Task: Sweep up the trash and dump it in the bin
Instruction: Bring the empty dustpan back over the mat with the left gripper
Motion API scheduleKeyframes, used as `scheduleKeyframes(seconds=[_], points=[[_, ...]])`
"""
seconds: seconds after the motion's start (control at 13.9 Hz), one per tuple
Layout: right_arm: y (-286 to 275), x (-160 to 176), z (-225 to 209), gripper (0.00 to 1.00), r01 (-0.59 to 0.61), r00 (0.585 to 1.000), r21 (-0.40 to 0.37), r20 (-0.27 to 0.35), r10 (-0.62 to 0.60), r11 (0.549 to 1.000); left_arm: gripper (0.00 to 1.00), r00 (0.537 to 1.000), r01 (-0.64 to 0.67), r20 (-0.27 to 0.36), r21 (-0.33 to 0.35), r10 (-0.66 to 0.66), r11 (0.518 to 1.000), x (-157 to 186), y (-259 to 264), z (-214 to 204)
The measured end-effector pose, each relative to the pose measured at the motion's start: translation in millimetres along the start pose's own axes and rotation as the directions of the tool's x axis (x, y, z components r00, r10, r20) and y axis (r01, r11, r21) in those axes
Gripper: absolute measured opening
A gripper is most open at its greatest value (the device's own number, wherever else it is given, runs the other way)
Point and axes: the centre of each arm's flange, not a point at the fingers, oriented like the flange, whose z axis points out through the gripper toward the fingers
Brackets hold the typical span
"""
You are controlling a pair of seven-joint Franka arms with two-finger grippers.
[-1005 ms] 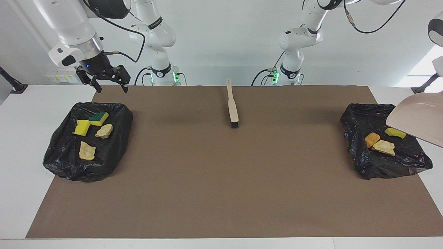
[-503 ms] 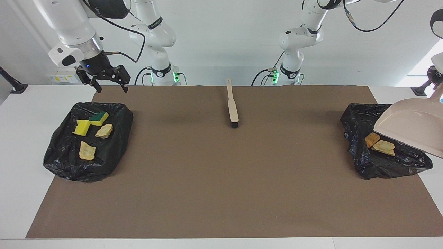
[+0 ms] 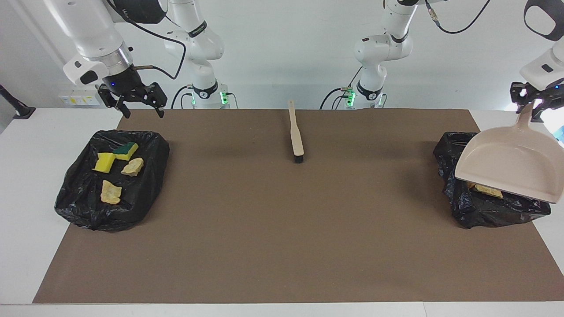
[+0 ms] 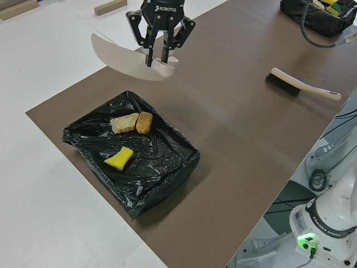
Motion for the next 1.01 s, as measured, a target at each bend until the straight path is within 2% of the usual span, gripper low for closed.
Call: scheduleKeyframes(seconds=[0.43, 0.65, 1.01], points=[[1.1, 0.2, -0.2, 1.00, -0.001, 1.000, -0.003, -0.002, 0.001, 1.000, 0.32, 0.989, 0.124, -0.066, -0.145, -0.135, 0.982, 54.0, 79.1, -11.6], [2.2, 0.8, -0.7, 1.00, -0.003, 1.000, -0.009, -0.008, 0.002, 1.000, 0.32, 0.964, 0.236, -0.074, -0.196, -0.255, 0.952, 94.2, 143.3, -17.1], [2.3, 6.4, -2.6, 1.00, -0.002, 0.999, -0.009, -0.049, 0.002, 1.000, 0.32, 0.947, 0.259, -0.127, -0.243, -0.295, 0.935, 138.6, 229.1, -26.4]])
